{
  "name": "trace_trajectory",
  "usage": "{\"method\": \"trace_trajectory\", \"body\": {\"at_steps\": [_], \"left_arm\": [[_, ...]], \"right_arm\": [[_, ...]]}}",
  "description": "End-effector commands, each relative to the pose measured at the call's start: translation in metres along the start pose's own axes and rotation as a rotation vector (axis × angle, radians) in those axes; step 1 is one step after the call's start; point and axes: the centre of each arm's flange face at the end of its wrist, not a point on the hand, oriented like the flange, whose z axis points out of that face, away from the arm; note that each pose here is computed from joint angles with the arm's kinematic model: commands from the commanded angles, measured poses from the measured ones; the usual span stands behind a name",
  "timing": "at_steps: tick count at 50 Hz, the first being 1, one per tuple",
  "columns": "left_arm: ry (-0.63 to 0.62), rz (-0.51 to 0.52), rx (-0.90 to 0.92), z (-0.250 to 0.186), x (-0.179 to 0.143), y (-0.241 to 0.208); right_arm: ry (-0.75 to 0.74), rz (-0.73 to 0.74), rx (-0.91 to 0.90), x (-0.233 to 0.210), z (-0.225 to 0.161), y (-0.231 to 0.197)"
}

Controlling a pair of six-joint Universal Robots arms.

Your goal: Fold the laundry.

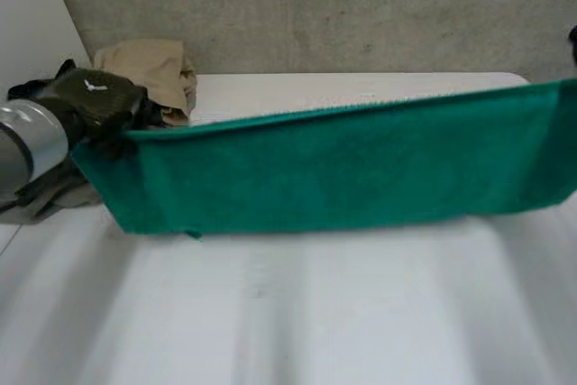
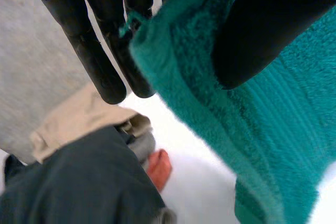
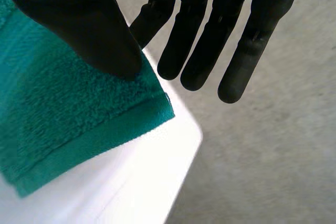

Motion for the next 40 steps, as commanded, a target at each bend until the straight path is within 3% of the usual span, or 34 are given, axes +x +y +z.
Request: {"method": "trace_trajectory", "body": {"at_steps": [1,4,7,13,17,20,27,35,40], "left_arm": [[0.0,0.016,0.034,0.058,0.003,0.011],[-0.087,0.058,0.227,0.1,-0.003,-0.014],[-0.199,0.085,0.424,0.118,-0.017,-0.043],[-0.433,0.106,0.904,0.122,-0.051,-0.106],[-0.479,0.05,0.998,0.119,-0.065,-0.114],[-0.481,0.01,0.972,0.123,-0.067,-0.108],[-0.329,-0.032,0.819,0.142,-0.041,-0.063],[-0.198,-0.051,0.575,0.155,0.002,0.017],[-0.081,-0.01,0.35,0.139,0.046,0.068]], "right_arm": [[-0.044,0.038,-0.07,-0.016,0.064,0.032],[0.066,0.063,-0.022,-0.009,0.098,0.03],[0.207,0.104,0.131,0.001,0.115,0.001],[0.448,0.231,0.493,0.033,0.121,-0.05],[0.541,0.275,0.671,0.047,0.118,-0.065],[0.53,0.258,0.669,0.041,0.119,-0.062],[0.375,0.221,0.536,0.001,0.135,-0.03],[0.179,0.202,0.266,-0.059,0.161,0.034],[0.057,0.123,0.079,-0.086,0.156,0.069]]}}
